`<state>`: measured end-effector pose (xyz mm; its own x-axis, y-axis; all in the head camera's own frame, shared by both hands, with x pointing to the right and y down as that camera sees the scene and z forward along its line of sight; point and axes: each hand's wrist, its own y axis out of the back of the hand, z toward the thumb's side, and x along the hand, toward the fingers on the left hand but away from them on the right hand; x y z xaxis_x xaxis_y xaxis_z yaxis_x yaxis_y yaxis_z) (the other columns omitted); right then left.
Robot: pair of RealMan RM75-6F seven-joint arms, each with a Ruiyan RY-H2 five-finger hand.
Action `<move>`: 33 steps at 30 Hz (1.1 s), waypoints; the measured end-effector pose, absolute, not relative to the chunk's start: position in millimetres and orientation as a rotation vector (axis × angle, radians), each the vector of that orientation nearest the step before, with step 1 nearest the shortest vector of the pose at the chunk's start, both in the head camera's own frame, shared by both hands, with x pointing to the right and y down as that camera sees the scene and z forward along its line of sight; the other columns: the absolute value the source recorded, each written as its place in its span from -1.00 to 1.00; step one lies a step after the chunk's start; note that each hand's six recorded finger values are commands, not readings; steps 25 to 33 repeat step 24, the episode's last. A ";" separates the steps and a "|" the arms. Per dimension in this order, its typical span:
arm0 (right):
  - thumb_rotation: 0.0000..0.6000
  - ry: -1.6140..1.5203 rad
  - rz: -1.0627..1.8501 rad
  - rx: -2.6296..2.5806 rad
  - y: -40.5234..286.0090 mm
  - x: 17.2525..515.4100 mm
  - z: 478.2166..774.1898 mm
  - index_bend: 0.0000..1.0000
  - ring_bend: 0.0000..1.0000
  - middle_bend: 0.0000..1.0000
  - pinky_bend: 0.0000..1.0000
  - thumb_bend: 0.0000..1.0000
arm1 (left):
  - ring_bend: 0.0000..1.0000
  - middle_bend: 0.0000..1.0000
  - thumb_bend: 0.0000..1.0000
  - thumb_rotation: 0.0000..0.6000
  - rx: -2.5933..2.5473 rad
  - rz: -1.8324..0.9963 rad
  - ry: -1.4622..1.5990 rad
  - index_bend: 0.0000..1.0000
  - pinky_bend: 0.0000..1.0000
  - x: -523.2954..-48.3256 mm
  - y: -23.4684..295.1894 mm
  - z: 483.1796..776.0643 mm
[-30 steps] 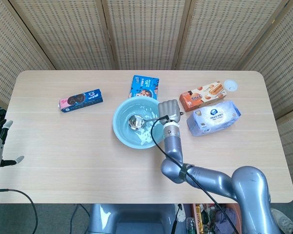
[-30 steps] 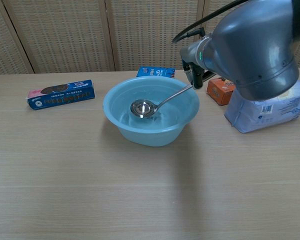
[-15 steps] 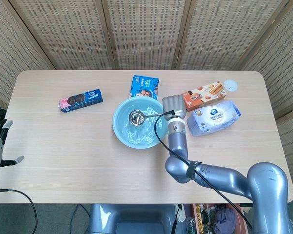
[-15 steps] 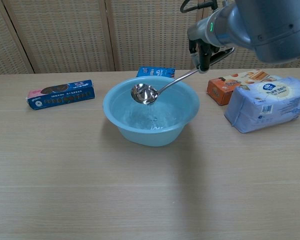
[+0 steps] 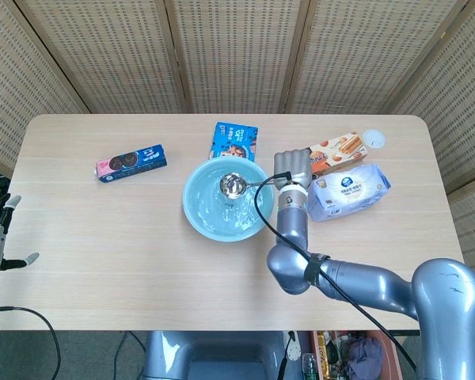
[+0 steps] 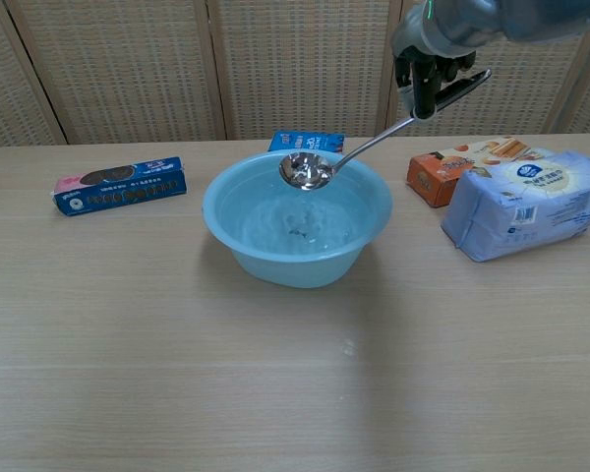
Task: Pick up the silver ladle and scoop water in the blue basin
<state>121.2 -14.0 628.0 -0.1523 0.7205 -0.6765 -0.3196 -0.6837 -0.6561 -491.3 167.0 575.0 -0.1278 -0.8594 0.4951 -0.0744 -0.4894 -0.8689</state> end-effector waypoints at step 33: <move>1.00 -0.451 2.004 -1.454 -15.0 114.0 600.6 0.54 0.89 0.97 1.00 0.93 | -1.00 -1.00 -1.00 1.00 -1.544 -1.680 1.066 -1.00 -1.00 -493.0 166.0 573.6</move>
